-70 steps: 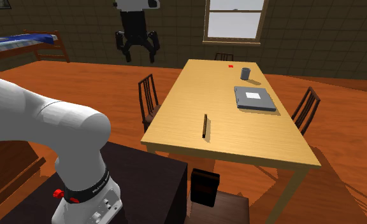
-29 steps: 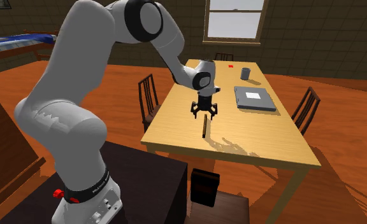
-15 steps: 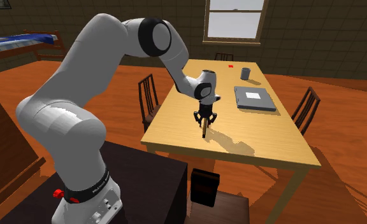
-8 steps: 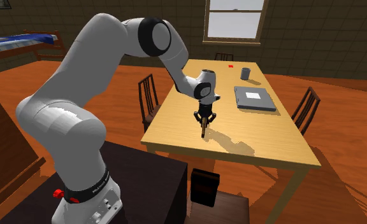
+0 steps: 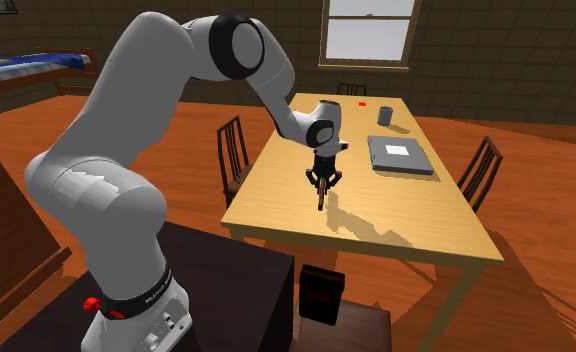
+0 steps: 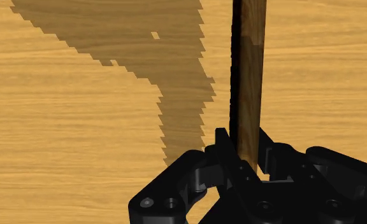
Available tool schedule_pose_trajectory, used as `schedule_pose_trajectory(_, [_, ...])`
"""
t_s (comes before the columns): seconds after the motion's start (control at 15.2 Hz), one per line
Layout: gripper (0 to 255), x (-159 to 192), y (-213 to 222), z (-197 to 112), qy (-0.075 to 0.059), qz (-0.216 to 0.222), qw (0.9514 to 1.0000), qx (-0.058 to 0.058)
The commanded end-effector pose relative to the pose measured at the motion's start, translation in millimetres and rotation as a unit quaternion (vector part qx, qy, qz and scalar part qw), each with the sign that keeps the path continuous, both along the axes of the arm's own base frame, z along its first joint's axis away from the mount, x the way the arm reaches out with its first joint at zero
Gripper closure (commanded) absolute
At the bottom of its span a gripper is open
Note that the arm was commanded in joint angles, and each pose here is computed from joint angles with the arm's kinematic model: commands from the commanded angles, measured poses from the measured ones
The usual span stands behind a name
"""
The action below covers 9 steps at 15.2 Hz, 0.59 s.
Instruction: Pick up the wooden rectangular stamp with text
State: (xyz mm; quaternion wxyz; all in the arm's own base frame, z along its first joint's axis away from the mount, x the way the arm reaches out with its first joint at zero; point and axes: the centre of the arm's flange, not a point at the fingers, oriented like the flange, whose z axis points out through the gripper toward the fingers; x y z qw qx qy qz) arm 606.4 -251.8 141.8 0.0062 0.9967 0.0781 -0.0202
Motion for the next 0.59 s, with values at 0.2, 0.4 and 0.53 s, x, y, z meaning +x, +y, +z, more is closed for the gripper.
schedule_pose_trajectory(0.2, [255,-0.3,-0.3,26.3,0.000,0.000,1.0000,0.000])
schedule_pose_trajectory(0.4, [255,-0.3,-0.3,42.1,0.000,0.000,1.0000,0.000])
schedule_pose_trajectory(0.53, [255,-0.3,-0.3,42.9,0.000,0.000,1.0000,0.000])
